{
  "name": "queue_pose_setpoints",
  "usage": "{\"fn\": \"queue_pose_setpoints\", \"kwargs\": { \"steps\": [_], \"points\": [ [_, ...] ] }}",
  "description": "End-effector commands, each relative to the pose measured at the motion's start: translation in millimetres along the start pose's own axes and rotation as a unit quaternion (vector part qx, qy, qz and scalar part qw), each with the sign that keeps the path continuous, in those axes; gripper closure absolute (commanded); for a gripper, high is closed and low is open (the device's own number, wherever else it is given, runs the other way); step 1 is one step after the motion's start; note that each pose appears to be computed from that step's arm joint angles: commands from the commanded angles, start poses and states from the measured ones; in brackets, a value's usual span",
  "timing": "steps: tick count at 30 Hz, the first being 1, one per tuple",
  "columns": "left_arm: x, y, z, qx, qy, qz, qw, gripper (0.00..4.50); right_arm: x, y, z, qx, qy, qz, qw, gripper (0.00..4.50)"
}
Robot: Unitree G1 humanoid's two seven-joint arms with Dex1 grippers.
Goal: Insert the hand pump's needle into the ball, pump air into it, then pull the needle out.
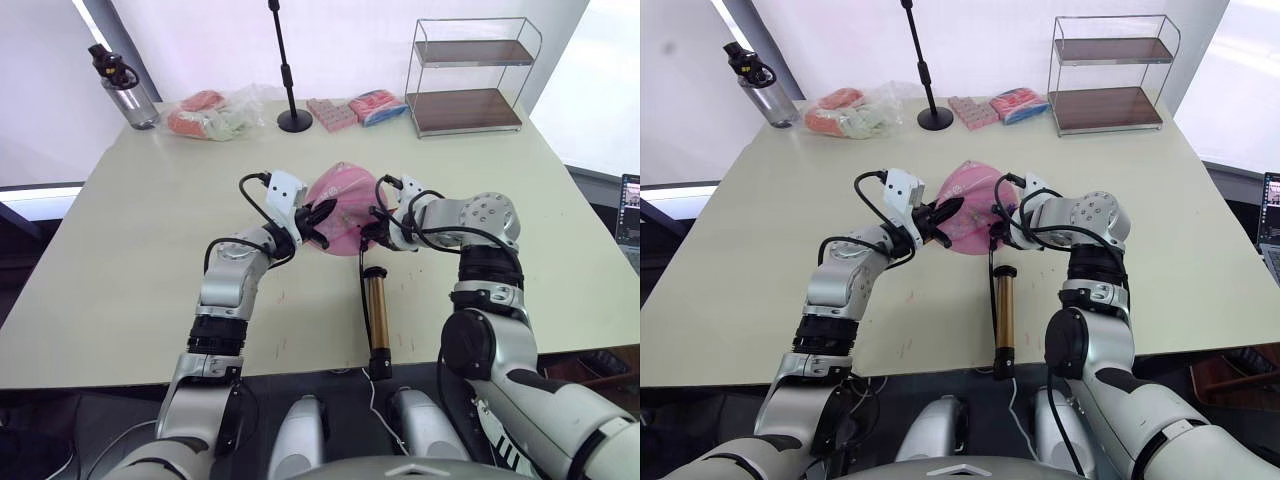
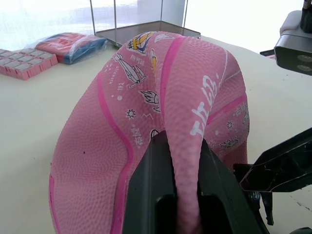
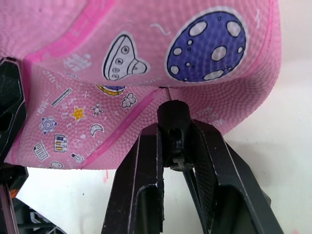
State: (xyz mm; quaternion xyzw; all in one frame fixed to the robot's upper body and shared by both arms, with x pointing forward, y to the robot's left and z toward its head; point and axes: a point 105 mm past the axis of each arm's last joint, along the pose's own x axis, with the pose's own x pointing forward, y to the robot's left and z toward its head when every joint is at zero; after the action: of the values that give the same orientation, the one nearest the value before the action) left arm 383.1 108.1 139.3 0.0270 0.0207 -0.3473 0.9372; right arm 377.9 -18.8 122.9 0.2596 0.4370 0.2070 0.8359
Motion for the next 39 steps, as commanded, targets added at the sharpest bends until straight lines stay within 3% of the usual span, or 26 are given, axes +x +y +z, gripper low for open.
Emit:
{"fn": "queue_pose_setpoints", "kwargs": {
  "steps": [1,20,39],
  "points": [
    [10.2,-43.5,-28.5,-0.032,0.041,-0.100,0.994,4.48,8.5,59.9,-1.7,-0.028,-0.015,0.076,0.997,4.17],
    [5.5,-27.8,-46.8,-0.037,0.065,-0.086,0.994,4.48,-15.8,43.2,-5.5,-0.110,-0.022,0.060,0.992,4.17],
    [7.6,-23.5,-48.6,-0.035,0.070,-0.077,0.994,4.48,-26.5,29.2,-8.0,-0.204,-0.064,0.039,0.976,4.17]
  ]
}}
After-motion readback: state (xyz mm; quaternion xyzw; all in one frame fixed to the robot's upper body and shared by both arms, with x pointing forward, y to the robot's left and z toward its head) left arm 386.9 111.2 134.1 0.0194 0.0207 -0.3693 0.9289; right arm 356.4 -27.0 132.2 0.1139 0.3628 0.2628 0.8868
